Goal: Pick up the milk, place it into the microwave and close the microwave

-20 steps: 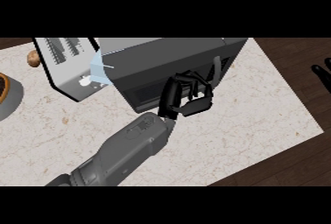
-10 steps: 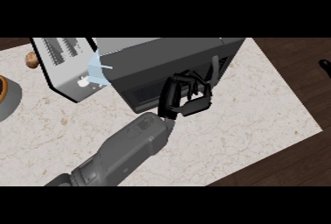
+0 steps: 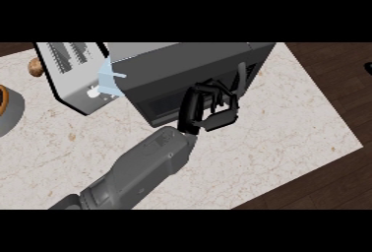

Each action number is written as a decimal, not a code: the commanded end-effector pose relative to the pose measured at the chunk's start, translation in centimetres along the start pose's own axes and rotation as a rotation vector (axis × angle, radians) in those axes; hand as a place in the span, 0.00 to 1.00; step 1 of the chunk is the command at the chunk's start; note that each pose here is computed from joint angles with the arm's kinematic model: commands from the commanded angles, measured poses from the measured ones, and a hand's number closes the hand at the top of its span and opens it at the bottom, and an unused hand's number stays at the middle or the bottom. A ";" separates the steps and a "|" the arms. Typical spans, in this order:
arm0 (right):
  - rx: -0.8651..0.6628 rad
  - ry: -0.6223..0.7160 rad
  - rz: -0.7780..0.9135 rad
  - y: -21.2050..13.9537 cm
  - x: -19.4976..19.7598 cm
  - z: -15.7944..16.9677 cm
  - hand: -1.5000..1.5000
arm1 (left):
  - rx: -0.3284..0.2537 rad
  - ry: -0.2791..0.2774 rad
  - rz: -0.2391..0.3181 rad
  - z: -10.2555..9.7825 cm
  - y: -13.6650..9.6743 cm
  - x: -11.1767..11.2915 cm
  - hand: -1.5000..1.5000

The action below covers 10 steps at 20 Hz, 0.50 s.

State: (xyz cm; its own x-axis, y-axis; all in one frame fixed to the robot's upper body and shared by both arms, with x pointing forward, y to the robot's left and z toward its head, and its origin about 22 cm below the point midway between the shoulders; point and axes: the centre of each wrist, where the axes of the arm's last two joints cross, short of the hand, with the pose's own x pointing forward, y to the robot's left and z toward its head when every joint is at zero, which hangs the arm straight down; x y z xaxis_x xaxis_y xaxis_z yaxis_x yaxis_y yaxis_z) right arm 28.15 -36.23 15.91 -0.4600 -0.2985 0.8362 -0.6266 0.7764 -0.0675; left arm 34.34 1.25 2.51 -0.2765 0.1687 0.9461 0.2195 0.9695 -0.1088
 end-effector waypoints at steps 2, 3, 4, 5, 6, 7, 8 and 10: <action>0.060 -0.001 -0.011 0.0 0.7 -0.7 0.00 | 0.023 -0.007 -0.012 -2.4 0.4 0.9 1.00; 0.065 -0.005 -0.033 0.4 0.4 -0.7 0.00 | 0.021 -0.008 -0.017 -2.2 0.5 0.7 1.00; 0.065 0.010 -0.042 0.2 0.2 -0.4 0.00 | 0.014 -0.007 -0.011 -2.3 0.3 0.9 1.00; 0.077 0.003 -0.038 0.1 0.6 -0.7 0.00 | 0.021 -0.013 -0.016 -2.4 0.4 0.9 1.00; 0.086 0.009 -0.049 0.4 0.2 -0.8 0.00 | 0.019 -0.018 -0.012 -2.7 0.1 1.3 1.00; 0.085 0.007 -0.052 0.2 0.3 -0.6 0.00 | 0.011 -0.009 -0.007 -2.2 0.3 0.8 1.00; 0.086 0.015 -0.060 0.2 0.1 -0.5 0.00 | 0.018 -0.011 -0.009 -2.3 0.2 1.0 1.00; 0.094 0.023 -0.057 0.1 0.5 -0.7 0.00 | 0.018 -0.013 0.000 -2.4 0.2 1.0 1.00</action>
State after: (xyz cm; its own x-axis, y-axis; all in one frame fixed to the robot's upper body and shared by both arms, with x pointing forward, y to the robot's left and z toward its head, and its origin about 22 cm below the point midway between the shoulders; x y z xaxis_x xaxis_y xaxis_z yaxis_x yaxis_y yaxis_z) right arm 28.26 -35.89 16.51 -0.4229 -0.3277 0.8448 -0.6941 0.7166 -0.0695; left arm 34.37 1.12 2.46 -0.2857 0.1803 0.9412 0.2218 0.9679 -0.1180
